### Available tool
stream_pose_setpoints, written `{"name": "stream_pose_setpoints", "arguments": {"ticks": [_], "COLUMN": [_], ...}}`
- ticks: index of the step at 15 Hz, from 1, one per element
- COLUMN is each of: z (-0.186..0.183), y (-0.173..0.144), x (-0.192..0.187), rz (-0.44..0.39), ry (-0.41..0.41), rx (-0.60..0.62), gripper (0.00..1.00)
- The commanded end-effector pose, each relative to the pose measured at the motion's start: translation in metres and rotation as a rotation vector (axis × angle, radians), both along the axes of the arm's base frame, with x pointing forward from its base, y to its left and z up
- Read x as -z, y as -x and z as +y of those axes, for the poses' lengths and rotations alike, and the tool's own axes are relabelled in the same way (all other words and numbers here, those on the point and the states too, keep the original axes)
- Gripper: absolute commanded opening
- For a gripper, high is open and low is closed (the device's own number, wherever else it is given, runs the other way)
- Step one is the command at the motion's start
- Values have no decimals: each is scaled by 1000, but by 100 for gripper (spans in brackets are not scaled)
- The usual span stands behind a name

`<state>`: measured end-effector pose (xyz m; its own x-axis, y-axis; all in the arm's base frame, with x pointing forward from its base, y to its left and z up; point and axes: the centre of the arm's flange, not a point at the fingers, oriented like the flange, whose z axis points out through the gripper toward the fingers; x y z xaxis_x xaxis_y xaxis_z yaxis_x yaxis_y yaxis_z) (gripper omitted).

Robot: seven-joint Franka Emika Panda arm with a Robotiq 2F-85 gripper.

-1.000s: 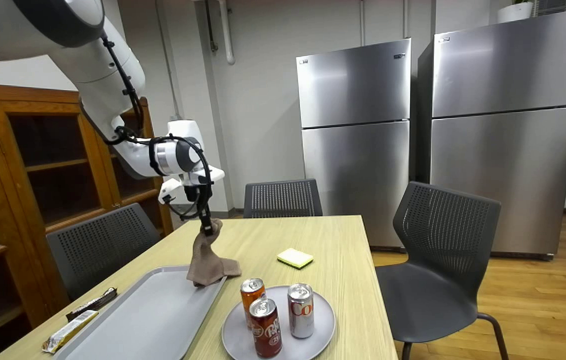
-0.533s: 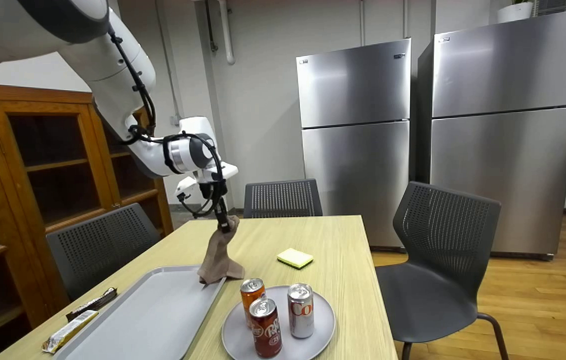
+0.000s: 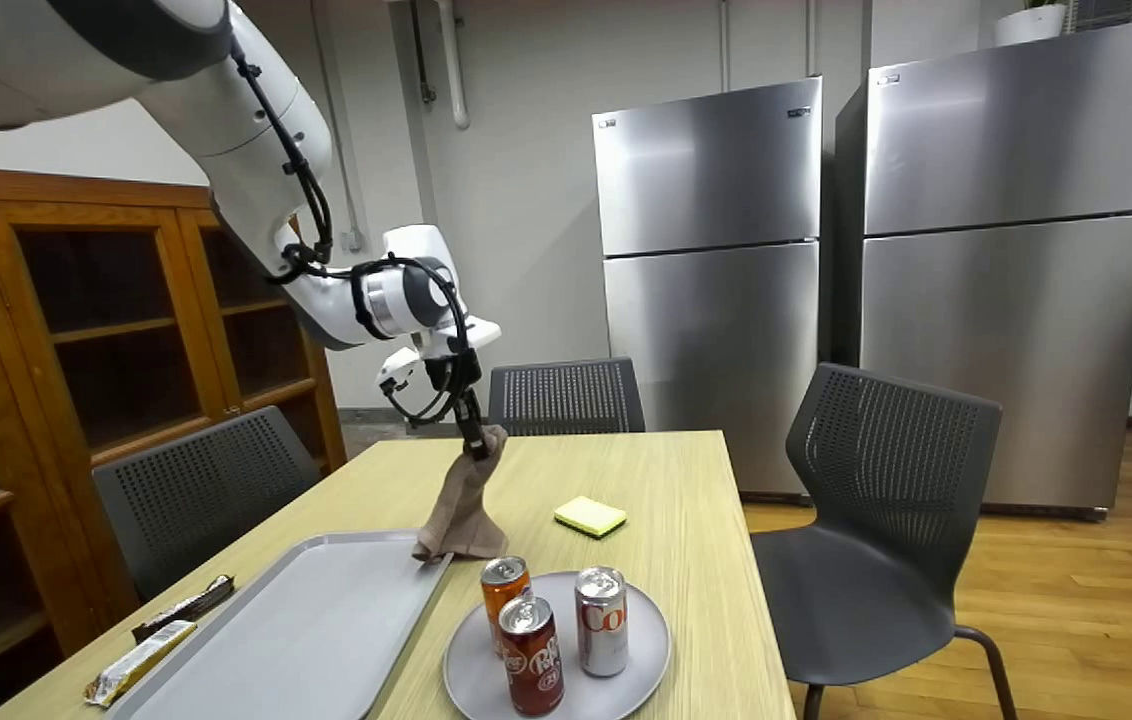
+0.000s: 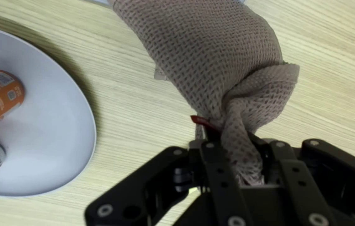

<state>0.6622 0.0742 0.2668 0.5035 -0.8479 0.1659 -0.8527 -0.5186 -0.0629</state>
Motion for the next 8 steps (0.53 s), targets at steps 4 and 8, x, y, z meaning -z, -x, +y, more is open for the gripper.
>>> {"name": "stream_pose_setpoints", "arguments": {"ticks": [4, 8], "z": [-33, -49], "y": [-13, -20], "x": [-19, -29], "rz": [22, 16], "ry": [32, 43], "rx": [73, 97], "gripper": [4, 4]}}
